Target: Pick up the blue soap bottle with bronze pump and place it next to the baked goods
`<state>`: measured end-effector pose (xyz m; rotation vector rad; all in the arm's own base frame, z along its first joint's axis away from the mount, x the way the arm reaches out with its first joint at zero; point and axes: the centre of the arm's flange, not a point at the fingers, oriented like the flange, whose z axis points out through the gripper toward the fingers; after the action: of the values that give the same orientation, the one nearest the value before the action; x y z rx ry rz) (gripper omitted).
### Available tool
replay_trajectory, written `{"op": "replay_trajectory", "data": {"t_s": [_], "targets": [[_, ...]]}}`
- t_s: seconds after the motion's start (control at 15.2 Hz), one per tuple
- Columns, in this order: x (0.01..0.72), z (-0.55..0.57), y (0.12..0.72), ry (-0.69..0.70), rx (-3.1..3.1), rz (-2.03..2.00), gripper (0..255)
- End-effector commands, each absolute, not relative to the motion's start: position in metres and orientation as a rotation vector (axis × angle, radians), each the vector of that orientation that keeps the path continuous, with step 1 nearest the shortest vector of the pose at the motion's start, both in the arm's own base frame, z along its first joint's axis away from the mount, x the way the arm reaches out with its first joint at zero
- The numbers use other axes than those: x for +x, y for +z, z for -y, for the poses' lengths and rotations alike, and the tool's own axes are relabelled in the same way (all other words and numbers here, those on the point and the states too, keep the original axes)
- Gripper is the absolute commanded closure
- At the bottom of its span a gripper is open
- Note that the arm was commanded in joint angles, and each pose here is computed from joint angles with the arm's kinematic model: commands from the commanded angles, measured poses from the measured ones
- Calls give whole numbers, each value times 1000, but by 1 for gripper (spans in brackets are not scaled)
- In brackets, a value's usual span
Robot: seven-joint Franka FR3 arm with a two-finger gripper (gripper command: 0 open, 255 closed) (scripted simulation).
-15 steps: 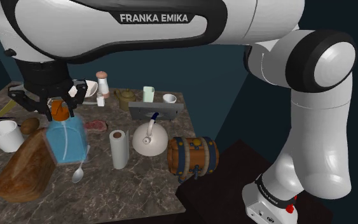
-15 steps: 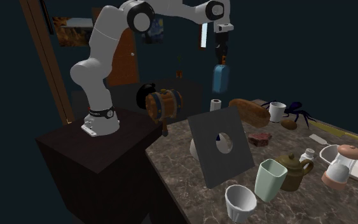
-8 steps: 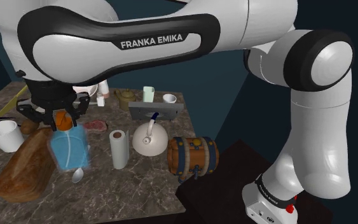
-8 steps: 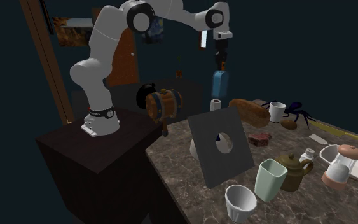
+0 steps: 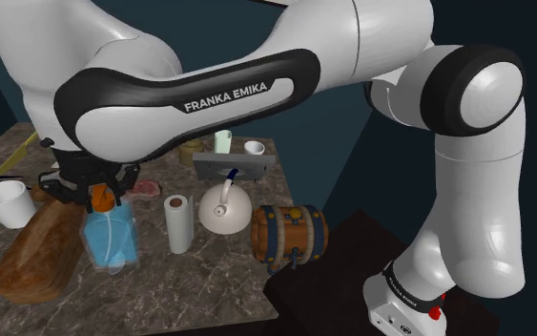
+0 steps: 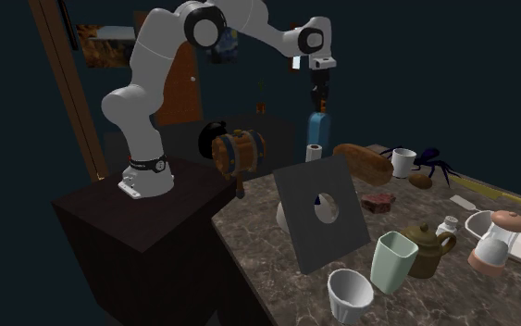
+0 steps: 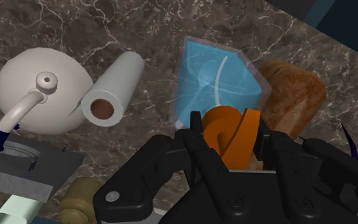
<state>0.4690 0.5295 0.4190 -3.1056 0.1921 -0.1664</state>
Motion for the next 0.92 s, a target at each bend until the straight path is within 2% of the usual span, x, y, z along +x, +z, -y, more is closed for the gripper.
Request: {"op": "replay_trajectory", "data": {"t_s": [0.0,0.86], "targets": [[471,-531,409,-167,-3105,-192,255],[471,-531,341,-167,-3105,-192,255]]}}
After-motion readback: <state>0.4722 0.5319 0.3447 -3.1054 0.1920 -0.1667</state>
